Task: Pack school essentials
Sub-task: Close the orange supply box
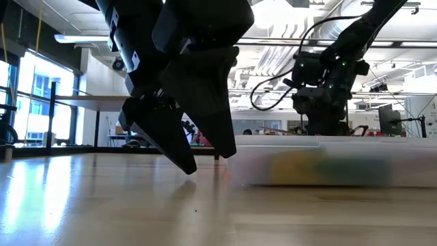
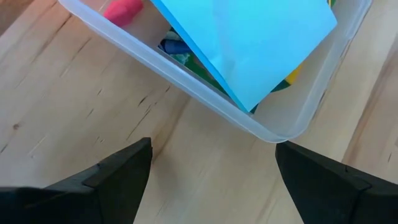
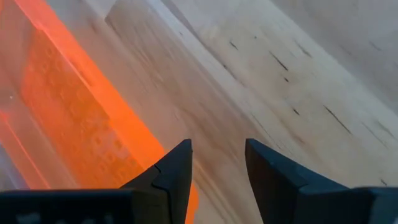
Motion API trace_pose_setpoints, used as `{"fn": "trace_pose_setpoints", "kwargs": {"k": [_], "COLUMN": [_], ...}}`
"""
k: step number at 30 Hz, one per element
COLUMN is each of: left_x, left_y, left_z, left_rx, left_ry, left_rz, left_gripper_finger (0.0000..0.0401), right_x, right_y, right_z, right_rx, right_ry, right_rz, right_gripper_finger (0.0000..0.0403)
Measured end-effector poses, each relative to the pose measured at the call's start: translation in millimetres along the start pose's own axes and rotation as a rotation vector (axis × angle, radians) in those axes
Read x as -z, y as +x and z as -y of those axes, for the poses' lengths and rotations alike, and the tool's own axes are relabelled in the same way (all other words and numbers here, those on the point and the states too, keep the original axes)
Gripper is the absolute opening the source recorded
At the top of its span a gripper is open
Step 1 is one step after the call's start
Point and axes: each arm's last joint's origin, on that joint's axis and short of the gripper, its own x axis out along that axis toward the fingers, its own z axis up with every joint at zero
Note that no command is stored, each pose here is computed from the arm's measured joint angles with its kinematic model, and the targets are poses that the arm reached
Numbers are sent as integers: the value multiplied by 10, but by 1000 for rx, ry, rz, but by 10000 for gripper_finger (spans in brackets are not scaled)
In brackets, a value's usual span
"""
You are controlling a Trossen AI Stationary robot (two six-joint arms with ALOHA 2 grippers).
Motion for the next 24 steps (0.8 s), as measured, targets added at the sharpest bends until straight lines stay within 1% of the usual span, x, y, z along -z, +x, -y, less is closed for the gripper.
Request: {"fn": "trace_pose_setpoints", "kwargs": {"k": [9,24], "left_x": [-7,-10], "left_y": [0,-1], "left_z": [10,19], "left_rx": [9,14], "left_ry": [-2,-2], "left_rz": [7,19], "left_gripper_finger": [328,328], "right_x": [-29,-107], "right_y": [-38,-175], "right_z": [-65,-322], "right_rx": [-71,-78], "right_ry": [-4,-66], "right_rz": [-31,-94], "right_gripper_finger": [138,138]}}
